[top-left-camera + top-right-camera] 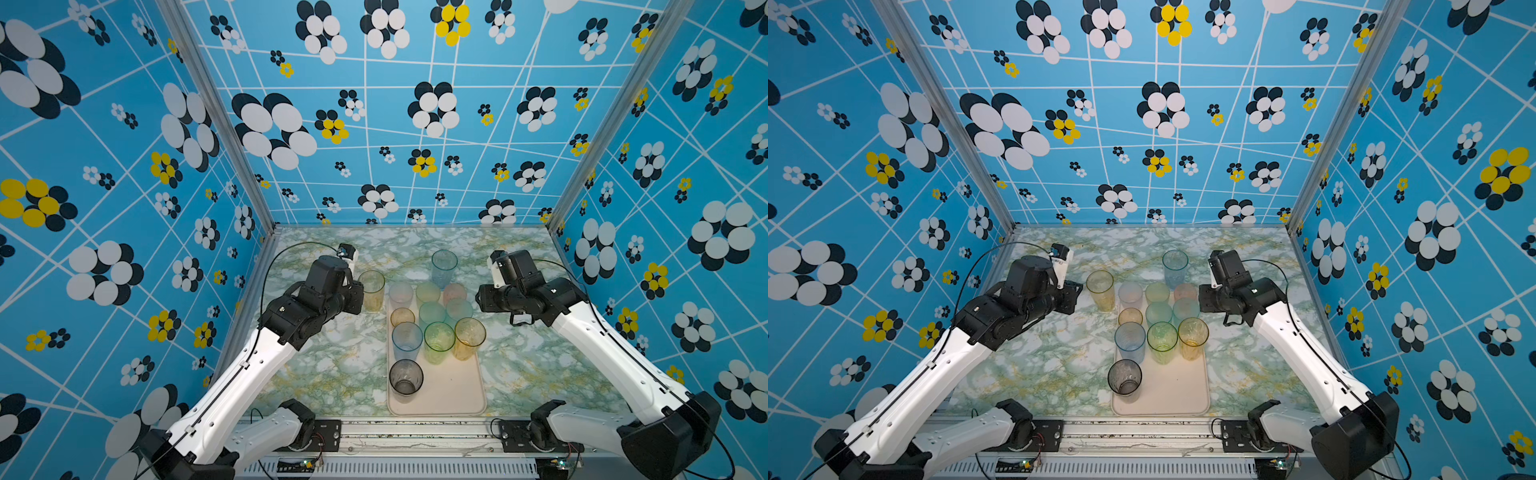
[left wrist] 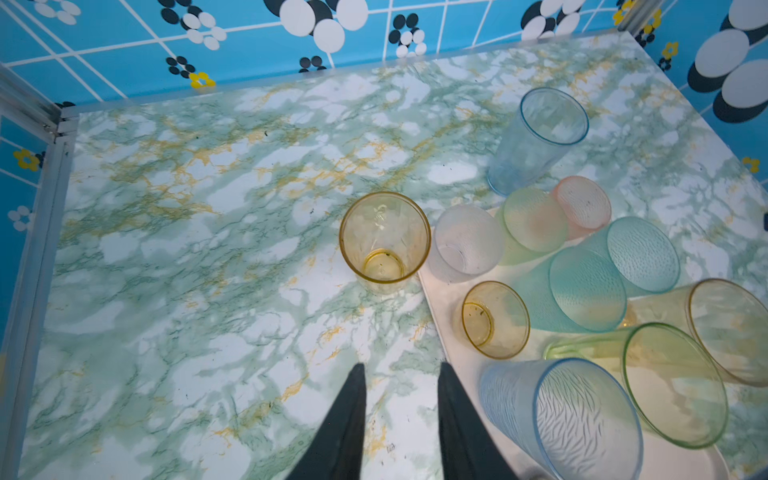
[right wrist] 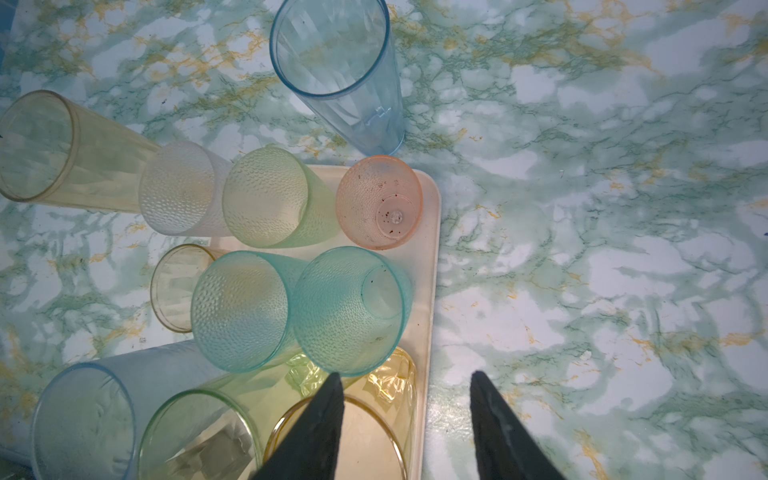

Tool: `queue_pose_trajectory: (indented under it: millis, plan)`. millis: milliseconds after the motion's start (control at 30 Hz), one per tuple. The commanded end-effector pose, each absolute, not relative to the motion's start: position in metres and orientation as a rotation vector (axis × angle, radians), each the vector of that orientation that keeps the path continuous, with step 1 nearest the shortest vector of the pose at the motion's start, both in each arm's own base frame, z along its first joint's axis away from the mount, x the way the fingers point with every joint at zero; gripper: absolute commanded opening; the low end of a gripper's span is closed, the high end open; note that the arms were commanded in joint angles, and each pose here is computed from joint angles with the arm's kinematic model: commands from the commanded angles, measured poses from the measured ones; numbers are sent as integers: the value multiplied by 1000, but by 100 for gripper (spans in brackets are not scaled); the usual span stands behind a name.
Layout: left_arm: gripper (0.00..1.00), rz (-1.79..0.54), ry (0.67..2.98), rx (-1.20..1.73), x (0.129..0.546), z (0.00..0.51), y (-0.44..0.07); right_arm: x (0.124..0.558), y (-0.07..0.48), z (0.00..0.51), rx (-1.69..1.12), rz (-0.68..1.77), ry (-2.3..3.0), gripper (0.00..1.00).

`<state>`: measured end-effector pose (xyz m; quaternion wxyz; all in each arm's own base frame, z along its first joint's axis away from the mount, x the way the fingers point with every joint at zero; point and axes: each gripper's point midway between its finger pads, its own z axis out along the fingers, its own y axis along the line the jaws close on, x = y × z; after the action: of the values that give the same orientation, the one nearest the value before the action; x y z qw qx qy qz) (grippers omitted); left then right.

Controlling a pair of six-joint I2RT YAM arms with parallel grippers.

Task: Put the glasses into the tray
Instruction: 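Raise left gripper over the yellow cup while right gripper reaches the tall blue cup, then lower the right gripper onto the tall pale blue cup rim and close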

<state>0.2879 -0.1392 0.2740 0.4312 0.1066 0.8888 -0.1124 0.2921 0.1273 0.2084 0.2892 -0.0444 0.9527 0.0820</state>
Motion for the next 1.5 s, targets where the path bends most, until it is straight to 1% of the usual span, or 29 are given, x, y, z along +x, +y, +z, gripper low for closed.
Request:
queue_pose_trajectory:
  millis: [0,200,500,733,767,900,1200,1467]
  plan:
    - [32,-302,2135,214,295,277,-135,296,125,207,-76,207,2537,51]
    - [33,-224,2111,139,300,269,-114,312,132,209,-88,189,2546,50]
    - [33,-206,2114,125,313,263,-108,356,145,215,-100,150,2545,45]
    - [33,-257,2120,133,321,259,-116,394,148,213,-125,154,2585,38]
    - [33,-258,2125,135,322,258,-116,404,147,221,-119,163,2571,37]
    - [33,-262,2129,141,323,258,-118,422,142,213,-119,165,2603,33]
    - [33,-262,2137,143,326,259,-119,449,155,196,-186,189,2669,32]
    - [33,-255,2143,149,329,258,-120,458,157,183,-202,166,2708,30]
